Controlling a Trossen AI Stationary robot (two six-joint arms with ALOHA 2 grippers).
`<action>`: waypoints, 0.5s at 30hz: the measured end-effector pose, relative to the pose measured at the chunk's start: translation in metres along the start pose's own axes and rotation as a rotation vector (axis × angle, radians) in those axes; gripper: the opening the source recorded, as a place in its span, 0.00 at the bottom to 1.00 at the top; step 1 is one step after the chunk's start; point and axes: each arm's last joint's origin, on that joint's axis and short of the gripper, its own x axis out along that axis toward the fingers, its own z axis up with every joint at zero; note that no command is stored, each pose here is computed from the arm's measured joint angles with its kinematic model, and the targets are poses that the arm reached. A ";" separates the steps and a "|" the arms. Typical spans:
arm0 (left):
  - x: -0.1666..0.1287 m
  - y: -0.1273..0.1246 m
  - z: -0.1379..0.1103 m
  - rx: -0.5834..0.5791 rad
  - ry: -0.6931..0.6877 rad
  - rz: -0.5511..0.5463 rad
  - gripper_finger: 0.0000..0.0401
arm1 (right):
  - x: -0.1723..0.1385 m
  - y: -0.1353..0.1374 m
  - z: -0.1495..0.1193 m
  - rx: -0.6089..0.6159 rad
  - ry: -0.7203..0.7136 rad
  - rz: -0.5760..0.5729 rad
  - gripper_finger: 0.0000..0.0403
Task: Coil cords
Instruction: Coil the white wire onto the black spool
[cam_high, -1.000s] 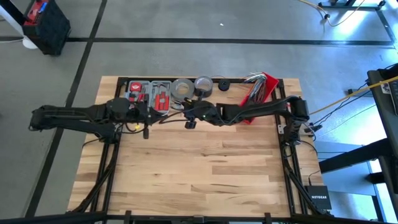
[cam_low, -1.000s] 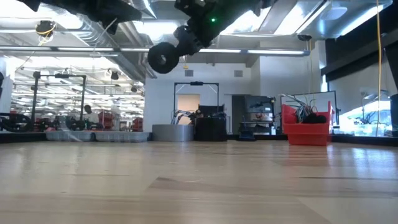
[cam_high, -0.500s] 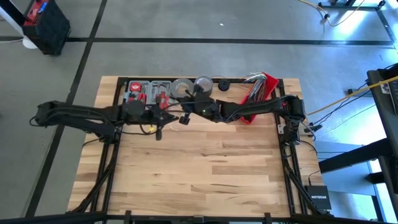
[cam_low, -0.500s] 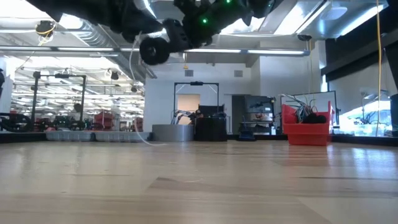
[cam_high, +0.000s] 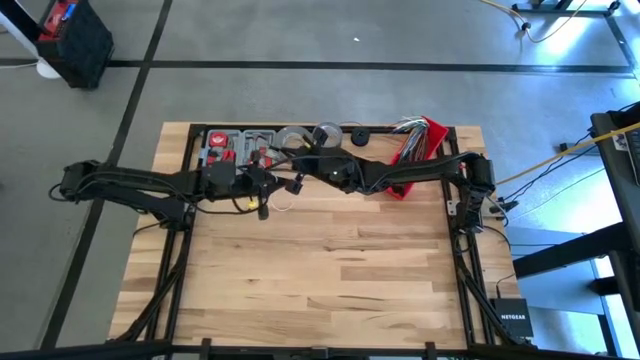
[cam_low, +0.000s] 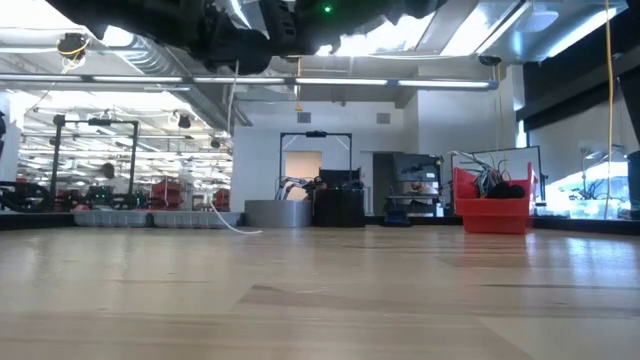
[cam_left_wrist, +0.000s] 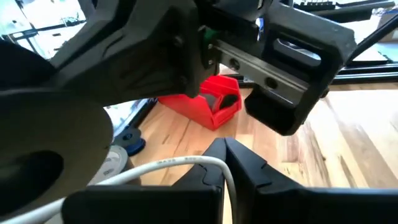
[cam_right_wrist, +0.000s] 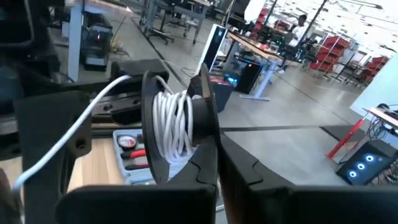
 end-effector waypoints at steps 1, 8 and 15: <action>-0.001 0.000 0.001 -0.003 -0.003 -0.001 0.00 | -0.001 -0.001 0.001 -0.003 0.003 -0.002 0.01; -0.009 0.000 -0.010 0.038 0.138 -0.025 0.00 | -0.013 -0.007 0.008 -0.071 0.074 -0.037 0.01; -0.025 0.008 -0.020 0.069 0.329 0.126 0.11 | -0.031 -0.022 0.030 -0.071 0.044 -0.056 0.01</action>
